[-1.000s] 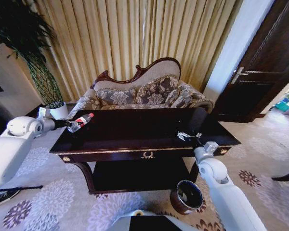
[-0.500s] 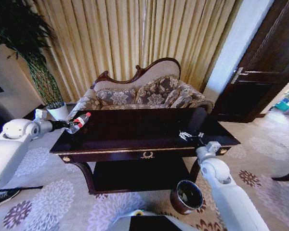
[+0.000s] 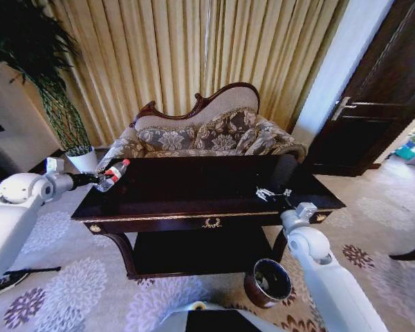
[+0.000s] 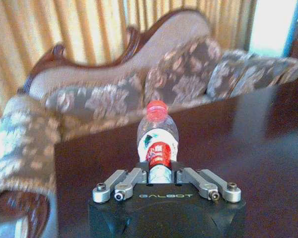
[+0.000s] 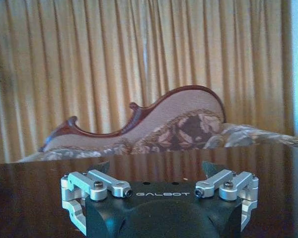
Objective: Move to the front of the table and place the trash on the table into the trash bin.
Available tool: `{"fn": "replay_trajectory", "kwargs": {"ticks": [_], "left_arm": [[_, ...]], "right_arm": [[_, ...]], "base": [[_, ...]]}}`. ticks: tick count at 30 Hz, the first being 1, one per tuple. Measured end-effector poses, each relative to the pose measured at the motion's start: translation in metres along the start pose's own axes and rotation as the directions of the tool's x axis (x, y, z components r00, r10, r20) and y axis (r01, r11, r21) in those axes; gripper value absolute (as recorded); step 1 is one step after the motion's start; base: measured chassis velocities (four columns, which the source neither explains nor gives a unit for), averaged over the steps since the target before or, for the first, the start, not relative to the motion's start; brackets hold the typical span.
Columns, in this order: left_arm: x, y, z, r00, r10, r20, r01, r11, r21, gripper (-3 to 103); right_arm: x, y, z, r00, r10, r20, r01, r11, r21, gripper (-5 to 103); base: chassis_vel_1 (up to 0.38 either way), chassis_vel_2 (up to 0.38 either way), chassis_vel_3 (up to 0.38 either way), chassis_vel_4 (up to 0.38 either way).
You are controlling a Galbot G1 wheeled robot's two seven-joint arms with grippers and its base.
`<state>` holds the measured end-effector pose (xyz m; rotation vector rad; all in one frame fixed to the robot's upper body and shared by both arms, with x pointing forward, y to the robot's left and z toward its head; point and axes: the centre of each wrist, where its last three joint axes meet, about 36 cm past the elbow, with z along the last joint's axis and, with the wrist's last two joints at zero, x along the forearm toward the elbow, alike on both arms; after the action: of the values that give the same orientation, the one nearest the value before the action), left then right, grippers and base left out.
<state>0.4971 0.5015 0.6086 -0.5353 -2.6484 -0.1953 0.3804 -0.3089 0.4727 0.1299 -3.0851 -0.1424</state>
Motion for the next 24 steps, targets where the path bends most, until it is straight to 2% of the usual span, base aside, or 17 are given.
{"fn": "replay_trajectory", "kwargs": {"ticks": [1, 2, 4, 6, 8, 9, 11, 12, 14, 15, 17, 18, 19, 20, 22, 23, 24], "left_arm": [[0.003, -0.007, -0.005, 0.999, 0.009, 0.033, -0.009, 1.000, -0.015, 22], [0.003, -0.007, -0.005, 0.999, 0.009, 0.033, -0.009, 1.000, -0.015, 22], [0.006, -0.022, -0.015, 0.995, 0.024, 0.098, -0.020, 0.999, -0.040, 22], [0.006, -0.026, -0.016, 0.993, 0.025, 0.119, -0.019, 0.999, -0.048, 22], [0.006, -0.040, -0.020, 0.978, 0.012, 0.208, 0.006, 0.996, -0.087, 22], [0.006, -0.040, -0.020, 0.978, 0.012, 0.208, 0.006, 0.996, -0.087, 22], [0.007, -0.062, -0.025, 0.951, -0.003, 0.310, 0.042, 0.992, -0.119, 22], [0.007, -0.062, -0.025, 0.951, -0.003, 0.310, 0.042, 0.992, -0.119, 22], [0.007, -0.090, -0.029, 0.910, -0.041, 0.413, 0.095, 0.989, -0.112, 22], [0.007, -0.090, -0.029, 0.910, -0.041, 0.413, 0.095, 0.989, -0.112, 22], [0.010, -0.115, -0.033, 0.873, -0.051, 0.486, 0.118, 0.987, -0.109, 22], [0.010, -0.115, -0.033, 0.873, -0.051, 0.486, 0.118, 0.987, -0.109, 22], [0.013, -0.128, -0.035, 0.854, -0.046, 0.518, 0.121, 0.986, -0.112, 22], [0.013, -0.128, -0.035, 0.854, -0.046, 0.518, 0.121, 0.986, -0.112, 22], [0.017, -0.149, -0.035, 0.827, -0.040, 0.560, 0.128, 0.985, -0.118, 22], [0.017, -0.149, -0.035, 0.827, -0.040, 0.560, 0.128, 0.985, -0.118, 22], [0.019, -0.158, -0.035, 0.816, -0.032, 0.577, 0.127, 0.984, -0.126, 22]], "right_arm": [[0.001, 0.004, -0.003, 1.000, -0.015, 0.003, 0.015, 1.000, -0.003, 100], [0.001, 0.004, -0.003, 1.000, -0.015, 0.003, 0.015, 1.000, -0.003, 100], [0.007, 0.013, -0.009, 0.999, -0.047, 0.014, 0.047, 0.999, -0.003, 100], [0.009, 0.015, -0.012, 0.998, -0.058, 0.016, 0.058, 0.998, -0.007, 100], [0.017, 0.024, -0.024, 0.995, -0.097, 0.018, 0.098, 0.994, -0.039, 100], [0.017, 0.024, -0.024, 0.995, -0.097, 0.018, 0.098, 0.994, -0.039, 100], [0.025, 0.033, -0.038, 0.990, -0.139, 0.031, 0.141, 0.986, -0.085, 100], [0.025, 0.033, -0.038, 0.990, -0.139, 0.031, 0.141, 0.986, -0.085, 100], [0.033, 0.043, -0.053, 0.982, -0.181, 0.058, 0.187, 0.974, -0.127, 100], [0.033, 0.043, -0.053, 0.982, -0.181, 0.058, 0.187, 0.974, -0.127, 100], [0.044, 0.054, -0.071, 0.971, -0.223, 0.084, 0.235, 0.956, -0.178, 100], [0.044, 0.054, -0.071, 0.971, -0.223, 0.084, 0.235, 0.956, -0.178, 100], [0.051, 0.059, -0.081, 0.963, -0.253, 0.095, 0.267, 0.940, -0.210, 100], [0.051, 0.059, -0.081, 0.963, -0.253, 0.095, 0.267, 0.940, -0.210, 100], [0.055, 0.063, -0.091, 0.952, -0.287, 0.104, 0.304, 0.922, -0.240, 100], [0.055, 0.063, -0.091, 0.952, -0.287, 0.104, 0.304, 0.922, -0.240, 100], [0.056, 0.064, -0.093, 0.948, -0.299, 0.105, 0.316, 0.915, -0.250, 100]], "base": [[0.000, 0.000, 0.000, 0.000], [0.000, 0.000, 0.000, 0.000], [0.000, 0.000, 0.000, 0.000], [0.000, 0.000, 0.000, 0.000], [0.000, 0.000, 0.000, 0.000], [0.000, 0.000, 0.000, 0.000], [0.000, 0.000, 0.000, 0.000], [0.000, 0.000, 0.000, 0.000], [0.000, 0.000, 0.000, 0.000], [0.000, 0.000, 0.000, 0.000], [0.000, 0.000, 0.000, 0.000], [0.000, 0.000, 0.000, 0.000], [0.000, 0.000, 0.000, 0.000], [0.000, 0.000, 0.000, 0.000], [0.000, 0.000, 0.000, 0.000], [0.000, 0.000, 0.000, 0.000], [0.000, 0.000, 0.000, 0.000]]}}
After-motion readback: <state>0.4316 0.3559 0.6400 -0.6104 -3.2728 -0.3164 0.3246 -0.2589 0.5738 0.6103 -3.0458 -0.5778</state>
